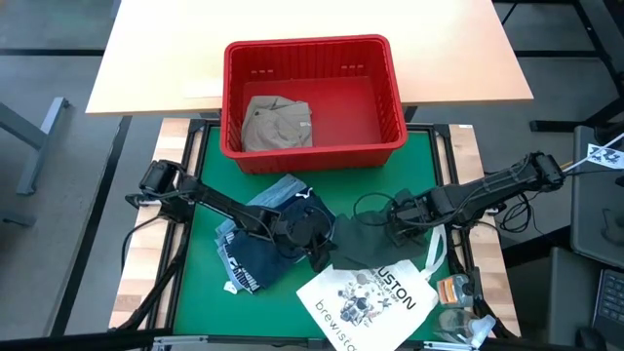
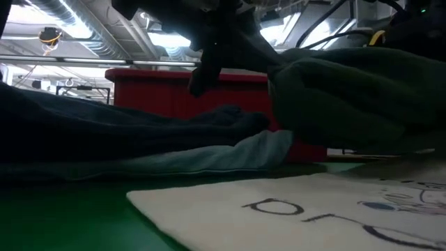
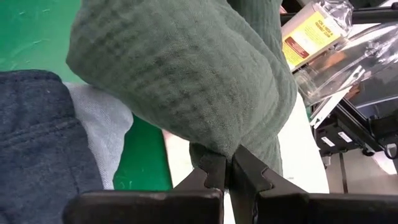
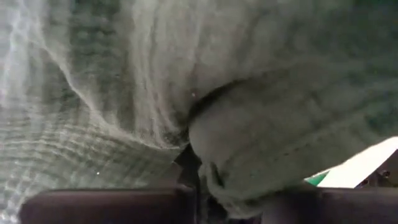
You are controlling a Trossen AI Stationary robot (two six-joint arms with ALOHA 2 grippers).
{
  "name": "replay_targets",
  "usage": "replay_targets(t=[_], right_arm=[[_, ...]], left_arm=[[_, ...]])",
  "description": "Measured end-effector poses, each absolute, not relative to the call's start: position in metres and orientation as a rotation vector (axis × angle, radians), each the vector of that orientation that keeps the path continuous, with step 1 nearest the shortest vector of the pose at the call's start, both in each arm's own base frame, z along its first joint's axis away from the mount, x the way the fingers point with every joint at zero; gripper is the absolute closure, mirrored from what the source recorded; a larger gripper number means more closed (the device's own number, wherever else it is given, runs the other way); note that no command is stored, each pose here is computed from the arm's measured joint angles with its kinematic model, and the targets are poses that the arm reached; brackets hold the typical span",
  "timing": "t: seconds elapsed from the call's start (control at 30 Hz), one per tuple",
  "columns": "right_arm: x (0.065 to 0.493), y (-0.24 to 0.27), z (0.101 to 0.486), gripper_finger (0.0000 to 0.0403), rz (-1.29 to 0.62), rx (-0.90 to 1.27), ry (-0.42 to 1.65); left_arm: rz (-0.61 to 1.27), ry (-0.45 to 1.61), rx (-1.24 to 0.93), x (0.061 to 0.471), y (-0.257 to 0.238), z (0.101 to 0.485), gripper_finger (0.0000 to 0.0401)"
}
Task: Fold Laundry from Bin
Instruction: Stack the dark green shirt on top of the gray shorts
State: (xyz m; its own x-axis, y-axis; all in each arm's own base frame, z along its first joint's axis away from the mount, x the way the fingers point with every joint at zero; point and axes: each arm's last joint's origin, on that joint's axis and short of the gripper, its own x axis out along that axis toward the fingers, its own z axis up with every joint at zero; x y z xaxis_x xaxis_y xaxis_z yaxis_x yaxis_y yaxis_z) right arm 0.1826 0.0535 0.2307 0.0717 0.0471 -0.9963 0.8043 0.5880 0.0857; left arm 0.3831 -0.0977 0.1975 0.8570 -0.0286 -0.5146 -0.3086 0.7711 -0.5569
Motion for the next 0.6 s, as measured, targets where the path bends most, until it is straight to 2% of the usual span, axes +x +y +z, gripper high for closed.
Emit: replay_targets(t=[0.27,0.37,0.47,0.6], right_arm=[[0.1826,0.0535,0.2307,0.0275,-0.662,0.782,1.402],[0.1826,0.0535,0.2307,0.0268,-0.661,0.783,1.403],[0.1826,0.0535,0.2307,0.0294,-0.661,0.783,1.403],[0.1827,0.0536,0.2307,0.0361,-0.659,0.784,1.403]], left_arm=[[0.159,0.529,-0.680,0.3830,-0.0979,0.1975,0.0401],[0.157,0.529,-0.671,0.3830,-0.0979,0.1975,0.0401],[0.153,0.530,-0.659,0.3830,-0.0979,0.1975,0.0401],[0.153,0.529,-0.656,0.3831,-0.0979,0.1977,0.0401]])
